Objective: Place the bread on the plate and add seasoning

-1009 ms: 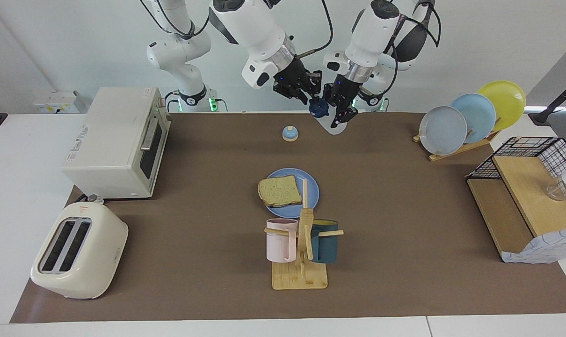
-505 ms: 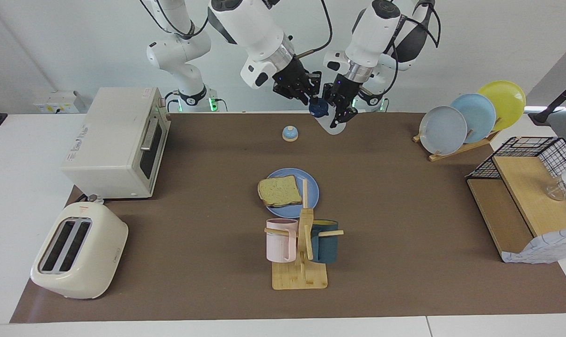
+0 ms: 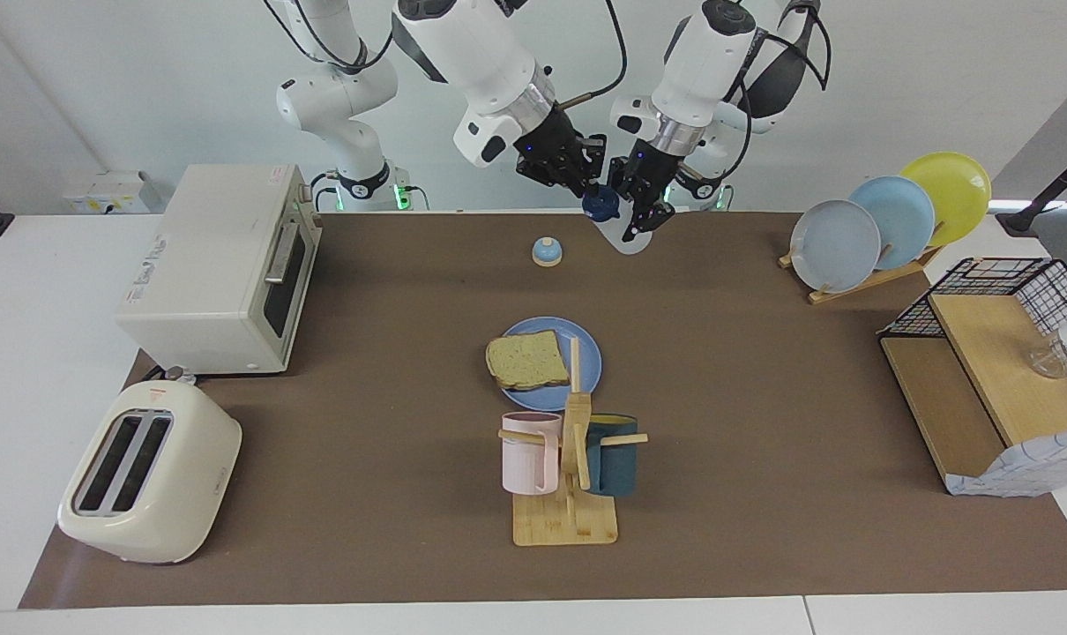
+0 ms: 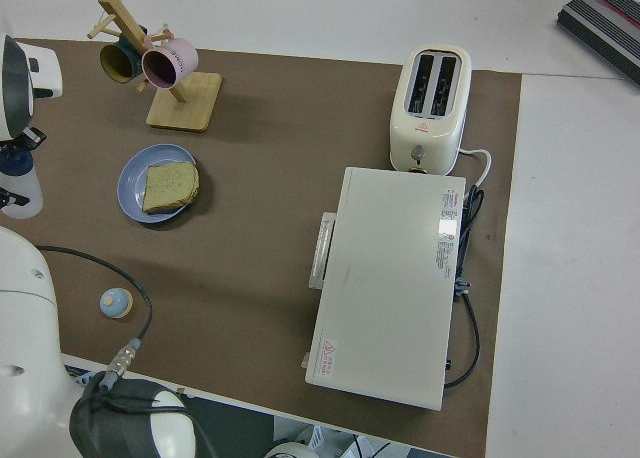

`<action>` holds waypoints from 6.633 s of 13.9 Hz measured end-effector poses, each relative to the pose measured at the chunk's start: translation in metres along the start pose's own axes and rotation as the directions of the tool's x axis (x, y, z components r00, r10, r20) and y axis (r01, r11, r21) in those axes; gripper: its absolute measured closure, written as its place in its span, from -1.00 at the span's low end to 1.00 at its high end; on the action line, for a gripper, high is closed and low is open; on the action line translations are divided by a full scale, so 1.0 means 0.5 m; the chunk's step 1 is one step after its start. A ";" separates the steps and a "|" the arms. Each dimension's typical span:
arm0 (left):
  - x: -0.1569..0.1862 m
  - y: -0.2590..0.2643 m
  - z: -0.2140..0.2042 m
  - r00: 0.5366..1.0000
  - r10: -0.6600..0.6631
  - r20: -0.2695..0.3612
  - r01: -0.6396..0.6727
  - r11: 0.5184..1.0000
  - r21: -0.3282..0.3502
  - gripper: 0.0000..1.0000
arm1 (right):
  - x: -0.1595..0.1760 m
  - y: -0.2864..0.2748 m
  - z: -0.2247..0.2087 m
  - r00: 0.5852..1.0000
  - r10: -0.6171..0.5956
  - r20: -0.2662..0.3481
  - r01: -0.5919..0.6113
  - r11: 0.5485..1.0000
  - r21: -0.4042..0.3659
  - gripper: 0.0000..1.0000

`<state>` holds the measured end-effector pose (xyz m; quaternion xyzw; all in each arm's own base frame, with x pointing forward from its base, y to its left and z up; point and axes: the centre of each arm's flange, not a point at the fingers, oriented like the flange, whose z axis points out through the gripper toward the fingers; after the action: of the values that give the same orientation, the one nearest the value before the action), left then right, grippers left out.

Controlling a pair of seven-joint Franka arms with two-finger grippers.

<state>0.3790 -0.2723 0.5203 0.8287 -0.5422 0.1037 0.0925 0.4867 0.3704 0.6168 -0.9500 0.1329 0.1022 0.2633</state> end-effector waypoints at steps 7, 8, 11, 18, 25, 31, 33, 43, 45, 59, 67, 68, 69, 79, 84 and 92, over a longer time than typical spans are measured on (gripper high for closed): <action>-0.001 -0.002 -0.001 1.000 -0.004 -0.004 0.004 1.000 -0.001 0.08 | 0.002 -0.004 -0.006 1.000 -0.002 -0.016 0.002 1.000 0.016 0.56; -0.001 -0.003 -0.001 1.000 -0.009 -0.009 0.009 1.000 -0.005 0.08 | 0.002 -0.005 -0.006 1.000 -0.002 -0.020 0.002 1.000 0.018 0.56; -0.002 -0.006 -0.001 1.000 -0.018 -0.015 0.018 1.000 -0.010 0.08 | 0.003 -0.005 -0.009 1.000 -0.002 -0.025 0.003 1.000 0.021 0.76; -0.002 -0.006 -0.001 1.000 -0.019 -0.017 0.019 1.000 -0.011 0.08 | 0.004 -0.004 -0.010 1.000 -0.001 -0.026 0.002 1.000 0.022 0.76; 0.006 -0.009 -0.011 0.999 -0.022 -0.047 0.022 1.000 0.002 0.08 | 0.030 0.012 -0.029 0.999 0.045 -0.002 -0.045 0.996 0.071 0.76; 0.007 -0.004 -0.008 0.999 0.002 -0.044 -0.002 1.000 0.000 0.08 | 0.068 0.032 -0.089 0.994 0.101 -0.031 -0.094 0.981 0.169 0.81; 0.008 -0.003 -0.009 0.999 0.003 -0.045 -0.003 1.000 0.000 0.08 | 0.069 0.031 -0.090 0.994 0.104 -0.030 -0.098 0.979 0.179 0.81; 0.001 -0.005 0.000 0.999 -0.002 -0.035 0.002 1.000 -0.006 0.08 | 0.182 0.221 -0.163 0.965 -0.173 -0.195 0.116 0.955 -0.273 -1.00; 0.000 -0.006 0.000 0.999 -0.003 -0.036 0.003 1.000 -0.005 0.08 | 0.233 0.324 -0.226 0.961 -0.225 -0.164 0.150 0.914 -0.376 -1.00; 0.016 -0.041 -0.037 0.958 0.130 0.256 -0.164 0.980 0.116 0.08 | 0.275 0.568 -0.314 0.963 -0.269 -0.020 0.221 0.829 -0.513 -1.00; 0.102 -0.041 0.067 0.814 0.215 0.540 -0.336 0.932 0.134 0.08 | 0.261 0.597 -0.360 0.966 -0.250 -0.063 0.184 0.841 -0.509 -1.00; 0.119 -0.041 0.090 0.783 0.219 0.582 -0.357 0.925 0.131 0.08 | 0.263 0.602 -0.362 0.968 -0.244 -0.064 0.179 0.842 -0.508 -1.00; 0.133 -0.042 0.114 0.750 0.220 0.624 -0.376 0.918 0.129 0.08 | 0.265 0.610 -0.365 0.968 -0.244 -0.063 0.179 0.843 -0.508 -1.00; 0.200 -0.030 0.346 0.445 0.174 0.879 -0.532 0.841 0.103 0.08 | 0.268 0.629 -0.375 0.965 -0.254 -0.059 0.190 0.841 -0.507 -1.00; 0.226 -0.019 0.373 0.345 0.124 0.930 -0.611 0.782 0.123 0.08 | 0.269 0.629 -0.374 0.965 -0.254 -0.059 0.190 0.841 -0.507 -1.00; 0.240 0.021 0.464 0.161 0.027 0.987 -0.690 0.718 0.093 0.08 | 0.269 0.629 -0.374 0.965 -0.254 -0.059 0.190 0.841 -0.507 -1.00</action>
<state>0.4328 -0.4437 0.3301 0.5385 -0.6203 -0.2469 -0.5141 0.5404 -0.0146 0.5899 -0.9990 0.0070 0.0426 0.0113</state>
